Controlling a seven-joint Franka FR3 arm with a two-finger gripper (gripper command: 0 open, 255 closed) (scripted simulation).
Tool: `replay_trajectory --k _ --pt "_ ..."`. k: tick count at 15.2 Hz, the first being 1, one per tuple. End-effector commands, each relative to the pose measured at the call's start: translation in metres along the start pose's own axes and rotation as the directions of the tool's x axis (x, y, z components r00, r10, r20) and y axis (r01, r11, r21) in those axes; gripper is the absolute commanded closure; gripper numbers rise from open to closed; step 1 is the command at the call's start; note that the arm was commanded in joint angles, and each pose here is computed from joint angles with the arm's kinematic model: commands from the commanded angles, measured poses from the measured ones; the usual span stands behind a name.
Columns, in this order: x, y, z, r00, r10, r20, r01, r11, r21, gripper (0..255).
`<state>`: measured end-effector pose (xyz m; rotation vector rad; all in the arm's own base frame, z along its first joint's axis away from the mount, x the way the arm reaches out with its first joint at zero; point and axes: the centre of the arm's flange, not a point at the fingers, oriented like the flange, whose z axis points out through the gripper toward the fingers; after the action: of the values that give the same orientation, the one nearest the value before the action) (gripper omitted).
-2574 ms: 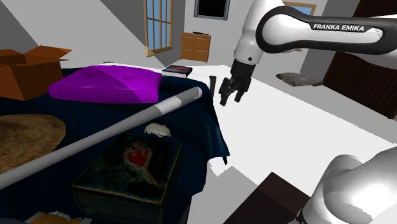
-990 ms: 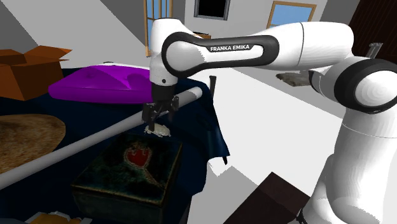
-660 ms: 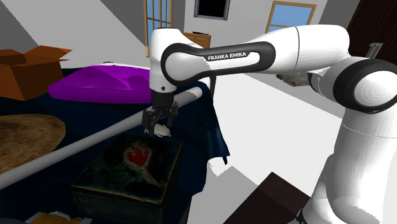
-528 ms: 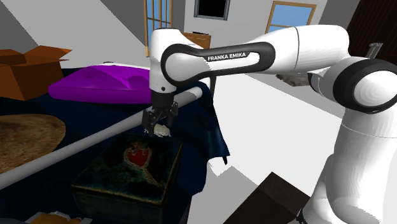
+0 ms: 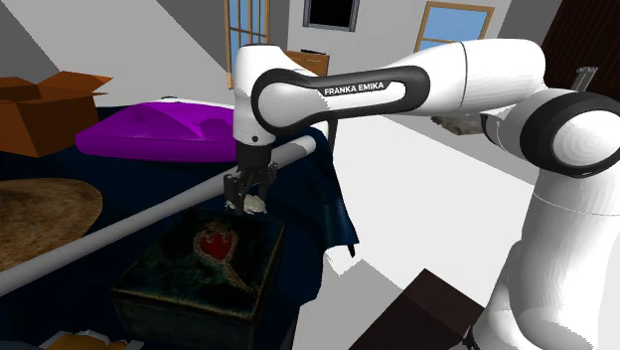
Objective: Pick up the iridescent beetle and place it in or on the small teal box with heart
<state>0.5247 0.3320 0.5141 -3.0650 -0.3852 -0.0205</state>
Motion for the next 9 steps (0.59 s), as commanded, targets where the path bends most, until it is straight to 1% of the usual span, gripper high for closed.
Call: replay_trajectory --k 1,6,9 --pt "0.000 0.000 0.000 1.000 0.000 0.000 0.000 1.000 0.000 255" --pt "0.000 0.000 0.000 1.000 0.000 0.000 0.000 1.000 0.000 255" --pt "0.000 -0.001 -0.016 1.000 0.000 0.000 0.000 1.000 0.000 255"
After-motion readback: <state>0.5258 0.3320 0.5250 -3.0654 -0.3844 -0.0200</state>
